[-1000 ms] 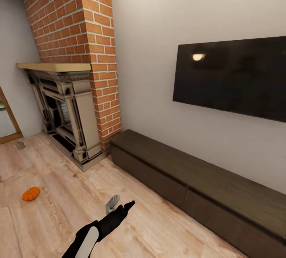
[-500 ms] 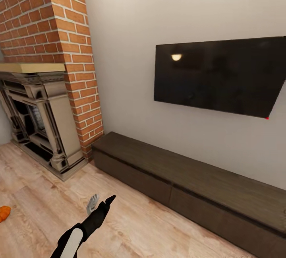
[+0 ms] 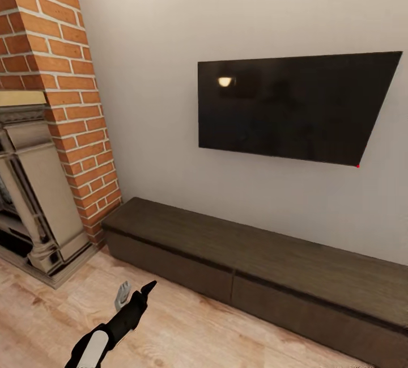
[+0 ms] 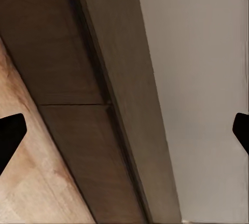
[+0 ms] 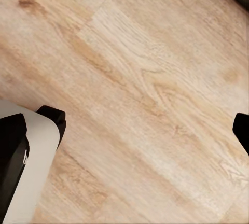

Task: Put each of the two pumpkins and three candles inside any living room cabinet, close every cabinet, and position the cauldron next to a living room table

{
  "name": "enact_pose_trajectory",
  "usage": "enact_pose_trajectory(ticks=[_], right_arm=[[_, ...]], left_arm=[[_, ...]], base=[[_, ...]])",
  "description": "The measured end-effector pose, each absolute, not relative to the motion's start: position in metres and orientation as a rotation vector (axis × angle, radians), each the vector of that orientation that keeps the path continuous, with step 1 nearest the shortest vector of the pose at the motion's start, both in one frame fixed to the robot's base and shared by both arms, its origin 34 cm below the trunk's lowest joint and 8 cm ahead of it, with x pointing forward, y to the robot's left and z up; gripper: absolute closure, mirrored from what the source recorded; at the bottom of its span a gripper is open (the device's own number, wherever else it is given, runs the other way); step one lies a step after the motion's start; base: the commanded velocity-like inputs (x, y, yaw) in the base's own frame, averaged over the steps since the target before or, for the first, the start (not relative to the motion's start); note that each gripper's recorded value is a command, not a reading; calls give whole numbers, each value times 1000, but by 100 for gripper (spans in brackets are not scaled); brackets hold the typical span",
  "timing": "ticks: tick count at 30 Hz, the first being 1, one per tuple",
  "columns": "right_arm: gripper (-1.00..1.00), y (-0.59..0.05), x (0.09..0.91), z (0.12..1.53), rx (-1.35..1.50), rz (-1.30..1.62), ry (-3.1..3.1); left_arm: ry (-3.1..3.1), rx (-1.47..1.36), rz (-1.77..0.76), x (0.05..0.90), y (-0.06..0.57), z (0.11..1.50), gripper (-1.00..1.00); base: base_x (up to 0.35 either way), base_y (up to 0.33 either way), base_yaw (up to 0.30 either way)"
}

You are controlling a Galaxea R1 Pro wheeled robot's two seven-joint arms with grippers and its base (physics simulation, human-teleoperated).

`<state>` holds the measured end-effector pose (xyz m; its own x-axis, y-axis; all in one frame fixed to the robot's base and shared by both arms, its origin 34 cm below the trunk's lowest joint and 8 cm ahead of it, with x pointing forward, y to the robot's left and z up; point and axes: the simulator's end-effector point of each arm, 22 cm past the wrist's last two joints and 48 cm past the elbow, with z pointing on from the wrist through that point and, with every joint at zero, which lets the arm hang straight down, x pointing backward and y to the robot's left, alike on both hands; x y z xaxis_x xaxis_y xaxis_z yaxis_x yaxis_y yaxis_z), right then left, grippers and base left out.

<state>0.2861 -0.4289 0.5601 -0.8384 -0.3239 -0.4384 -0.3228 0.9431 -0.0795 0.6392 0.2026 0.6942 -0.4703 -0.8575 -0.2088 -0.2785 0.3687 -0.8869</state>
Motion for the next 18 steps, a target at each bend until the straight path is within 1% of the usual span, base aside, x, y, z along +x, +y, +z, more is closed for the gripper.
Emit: enact_pose_trajectory(ticks=[5, 10, 12, 18], right_arm=[[-100, -429, 286, 560, -464, -1, 2640], [-100, -429, 286, 560, -458, -2, 2646], [-100, -430, 285, 560, -453, -3, 2648], [-100, -430, 285, 560, -443, -1, 2650]], left_arm=[[1868, -1033, -1125, 649, 206, 707, -100], [1778, -963, -1166, 657, 213, 738, -100], [1783, -944, -1161, 655, 216, 739, -100], [1842, -1010, -1135, 646, 220, 720, -100]], base=[[80, 52, -300], [9, 6, -300], [2, 2, -300], [1, 1, -300]])
